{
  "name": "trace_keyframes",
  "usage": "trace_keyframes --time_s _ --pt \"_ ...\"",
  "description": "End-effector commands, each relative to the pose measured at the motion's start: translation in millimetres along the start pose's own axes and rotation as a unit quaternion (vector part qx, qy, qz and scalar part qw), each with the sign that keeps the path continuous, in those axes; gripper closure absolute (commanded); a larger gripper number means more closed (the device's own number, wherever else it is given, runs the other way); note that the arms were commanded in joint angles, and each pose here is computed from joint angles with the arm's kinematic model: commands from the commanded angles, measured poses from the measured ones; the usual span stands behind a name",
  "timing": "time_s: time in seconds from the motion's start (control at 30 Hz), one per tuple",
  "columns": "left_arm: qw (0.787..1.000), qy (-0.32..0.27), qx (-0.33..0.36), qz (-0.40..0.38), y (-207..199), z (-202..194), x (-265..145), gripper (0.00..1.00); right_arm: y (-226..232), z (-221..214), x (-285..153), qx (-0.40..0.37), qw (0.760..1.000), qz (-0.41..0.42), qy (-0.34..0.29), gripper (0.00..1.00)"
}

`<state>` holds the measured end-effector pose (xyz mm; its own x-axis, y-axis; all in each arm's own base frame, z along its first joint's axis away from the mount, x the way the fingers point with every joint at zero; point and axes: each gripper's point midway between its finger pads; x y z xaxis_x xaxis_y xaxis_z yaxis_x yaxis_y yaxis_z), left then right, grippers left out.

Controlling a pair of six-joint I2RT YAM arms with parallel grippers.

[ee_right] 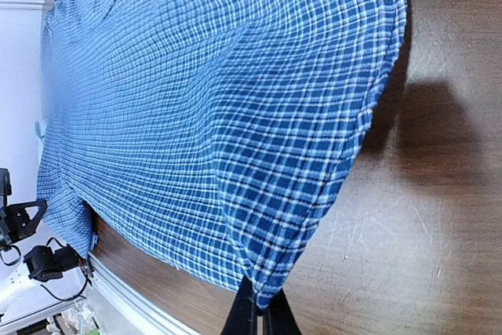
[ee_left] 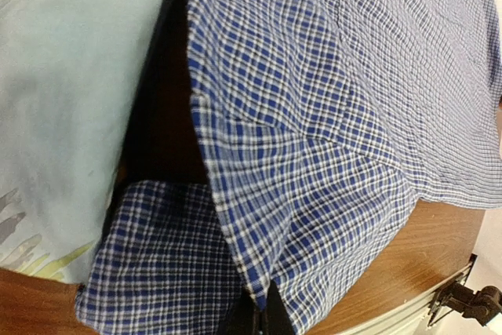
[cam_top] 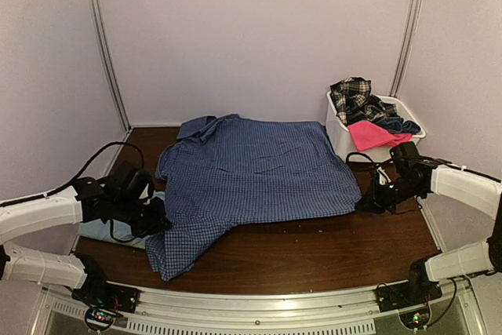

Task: Fold and stack the mixed laundry pile
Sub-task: Pick up the flattened shirt from the center of the board.

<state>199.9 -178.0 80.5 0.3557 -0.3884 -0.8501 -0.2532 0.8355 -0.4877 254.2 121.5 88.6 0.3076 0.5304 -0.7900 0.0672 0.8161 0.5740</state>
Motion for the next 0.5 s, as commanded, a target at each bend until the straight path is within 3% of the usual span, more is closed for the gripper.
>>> trace_keyframes --time_s 0.0,0.17,0.43,0.47 --pt "0.999 -0.012 -0.04 0.029 30 -9 -22 1.0 6 -14 -22 0.017 1.0 0.002 0.0 1.0" --pt "0.999 -0.021 -0.046 -0.004 22 -9 -42 1.0 8 -32 -30 0.032 0.999 0.014 0.004 1.0" --pt "0.998 -0.04 -0.031 0.025 11 9 -47 1.0 4 -26 -27 0.02 1.0 -0.002 0.012 1.0" --pt "0.999 -0.036 -0.029 0.022 9 9 -41 0.94 3 -24 -25 0.019 1.0 -0.005 0.015 1.0"
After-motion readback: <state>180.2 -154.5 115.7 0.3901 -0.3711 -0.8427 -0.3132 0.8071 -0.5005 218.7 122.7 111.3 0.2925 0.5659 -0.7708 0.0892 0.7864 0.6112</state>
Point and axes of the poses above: each gripper's point midway between its finger pads, its own x axis out along the fingers, its own y axis along the line the jaws close on, z = x × y, and after that the axes turned 2 degrees about -x, right-handed
